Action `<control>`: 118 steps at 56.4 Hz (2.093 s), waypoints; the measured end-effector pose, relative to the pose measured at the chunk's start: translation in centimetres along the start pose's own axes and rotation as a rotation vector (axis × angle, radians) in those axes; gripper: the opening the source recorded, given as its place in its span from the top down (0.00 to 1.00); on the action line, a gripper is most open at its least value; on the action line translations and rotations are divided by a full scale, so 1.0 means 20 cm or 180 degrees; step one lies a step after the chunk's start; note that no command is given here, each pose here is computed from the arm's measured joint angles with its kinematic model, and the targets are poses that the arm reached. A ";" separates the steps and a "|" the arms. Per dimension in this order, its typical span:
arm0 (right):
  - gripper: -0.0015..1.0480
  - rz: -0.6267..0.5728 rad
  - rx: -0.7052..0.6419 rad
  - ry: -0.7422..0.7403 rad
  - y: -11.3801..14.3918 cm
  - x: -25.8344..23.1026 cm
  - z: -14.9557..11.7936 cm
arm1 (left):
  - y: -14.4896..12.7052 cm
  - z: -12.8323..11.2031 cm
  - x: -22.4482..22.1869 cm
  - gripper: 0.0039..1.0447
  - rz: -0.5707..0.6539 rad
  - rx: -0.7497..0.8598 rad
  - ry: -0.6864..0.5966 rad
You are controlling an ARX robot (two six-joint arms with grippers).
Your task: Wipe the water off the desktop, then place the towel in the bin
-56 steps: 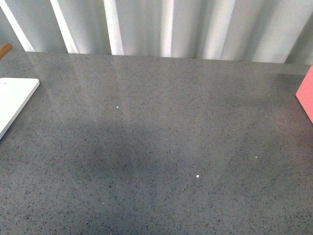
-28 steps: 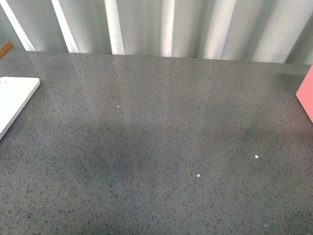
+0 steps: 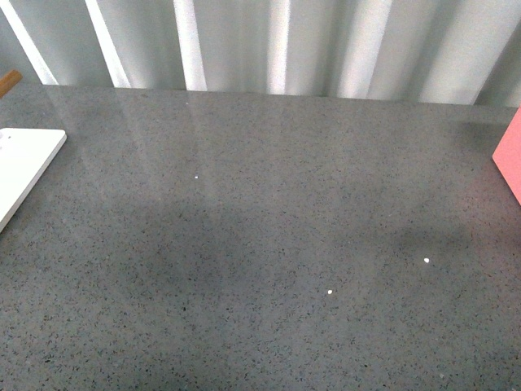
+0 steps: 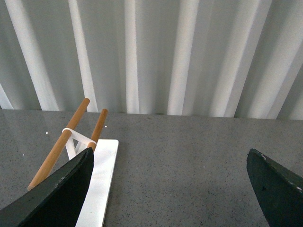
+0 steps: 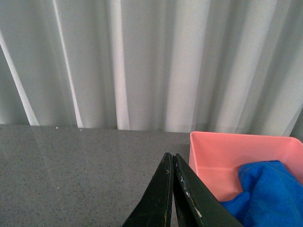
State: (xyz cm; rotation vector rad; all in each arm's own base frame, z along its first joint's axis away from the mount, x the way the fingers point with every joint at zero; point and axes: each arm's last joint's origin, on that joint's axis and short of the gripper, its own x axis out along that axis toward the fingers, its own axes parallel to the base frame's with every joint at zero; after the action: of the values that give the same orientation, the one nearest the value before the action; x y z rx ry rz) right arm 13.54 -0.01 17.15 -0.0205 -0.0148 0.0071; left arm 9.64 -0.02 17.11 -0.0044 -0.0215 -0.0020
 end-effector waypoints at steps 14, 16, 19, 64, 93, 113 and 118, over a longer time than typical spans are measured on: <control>0.97 -0.0008 0.0008 -0.0023 0.00 -0.05 0.01 | 0.00 0.00 0.00 0.06 0.0000 0.0000 0.0000; 0.97 -0.0008 0.0008 -0.0033 0.00 -0.06 0.01 | 0.00 0.00 0.00 0.06 0.0000 0.0000 0.0000; 0.97 -0.0008 0.0009 -0.0028 0.00 -0.07 0.02 | 0.00 0.00 0.00 0.06 0.0000 0.0000 0.0000; 0.97 -0.0019 0.0029 -0.0028 0.00 -0.19 0.00 | 0.00 0.00 0.00 0.06 -0.0001 0.0000 0.0000; 0.22 -0.0020 0.0031 -0.0017 0.00 -0.19 0.00 | 0.00 0.00 0.00 0.06 0.0000 0.0000 0.0001; 0.07 -0.0020 0.0033 -0.0017 0.00 -0.19 0.00 | 0.00 0.00 0.00 0.06 0.0000 0.0000 0.0001; 0.07 -0.0020 0.0034 -0.0017 0.00 -0.19 0.00 | 0.00 0.00 0.00 0.06 0.0000 0.0000 0.0001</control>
State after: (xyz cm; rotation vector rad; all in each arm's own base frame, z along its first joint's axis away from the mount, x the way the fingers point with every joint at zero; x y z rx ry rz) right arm 9.65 -0.02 17.11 -0.0098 -0.0200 0.0010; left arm 9.64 -0.02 17.10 -0.0044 -0.0212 -0.0020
